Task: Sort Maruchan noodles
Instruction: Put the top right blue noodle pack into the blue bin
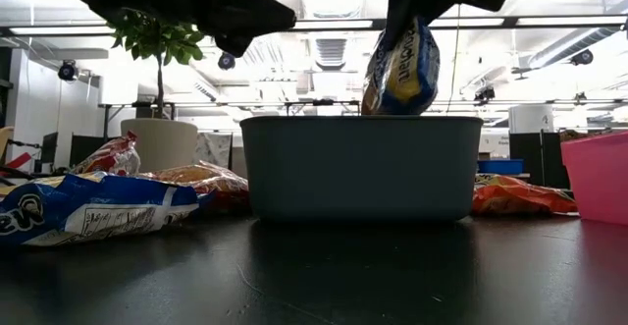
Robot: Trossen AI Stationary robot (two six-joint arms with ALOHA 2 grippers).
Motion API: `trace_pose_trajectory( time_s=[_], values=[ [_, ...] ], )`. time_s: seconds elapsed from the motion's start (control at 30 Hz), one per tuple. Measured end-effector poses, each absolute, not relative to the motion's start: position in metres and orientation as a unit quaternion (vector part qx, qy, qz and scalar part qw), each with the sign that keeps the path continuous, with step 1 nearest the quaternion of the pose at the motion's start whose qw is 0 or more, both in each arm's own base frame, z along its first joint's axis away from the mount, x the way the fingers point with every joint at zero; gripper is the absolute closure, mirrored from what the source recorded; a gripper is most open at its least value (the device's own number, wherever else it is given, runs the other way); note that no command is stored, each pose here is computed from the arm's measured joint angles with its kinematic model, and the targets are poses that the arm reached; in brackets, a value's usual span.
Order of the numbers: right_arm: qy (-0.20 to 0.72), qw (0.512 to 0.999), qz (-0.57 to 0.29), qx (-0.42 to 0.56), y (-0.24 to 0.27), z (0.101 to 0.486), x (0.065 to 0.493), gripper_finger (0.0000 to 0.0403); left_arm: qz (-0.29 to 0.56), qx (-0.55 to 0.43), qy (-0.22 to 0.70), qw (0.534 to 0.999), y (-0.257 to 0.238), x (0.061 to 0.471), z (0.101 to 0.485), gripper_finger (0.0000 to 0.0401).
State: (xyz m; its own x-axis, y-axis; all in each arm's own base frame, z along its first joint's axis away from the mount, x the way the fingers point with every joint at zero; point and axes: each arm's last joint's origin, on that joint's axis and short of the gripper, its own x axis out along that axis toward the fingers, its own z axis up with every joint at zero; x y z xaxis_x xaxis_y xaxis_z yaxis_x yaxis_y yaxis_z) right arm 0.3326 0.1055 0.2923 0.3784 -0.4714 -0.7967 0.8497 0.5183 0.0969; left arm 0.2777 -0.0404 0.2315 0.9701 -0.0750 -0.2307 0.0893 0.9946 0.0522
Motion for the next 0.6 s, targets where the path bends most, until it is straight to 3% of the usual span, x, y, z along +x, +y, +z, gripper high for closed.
trace_pose_trajectory(
  time_s=[0.6],
  values=[
    [0.381,0.784,-0.457,0.177,0.126,0.24,0.351,0.0383,-0.044,0.021,0.126,0.991,-0.055,0.27,0.218,0.0363]
  ],
)
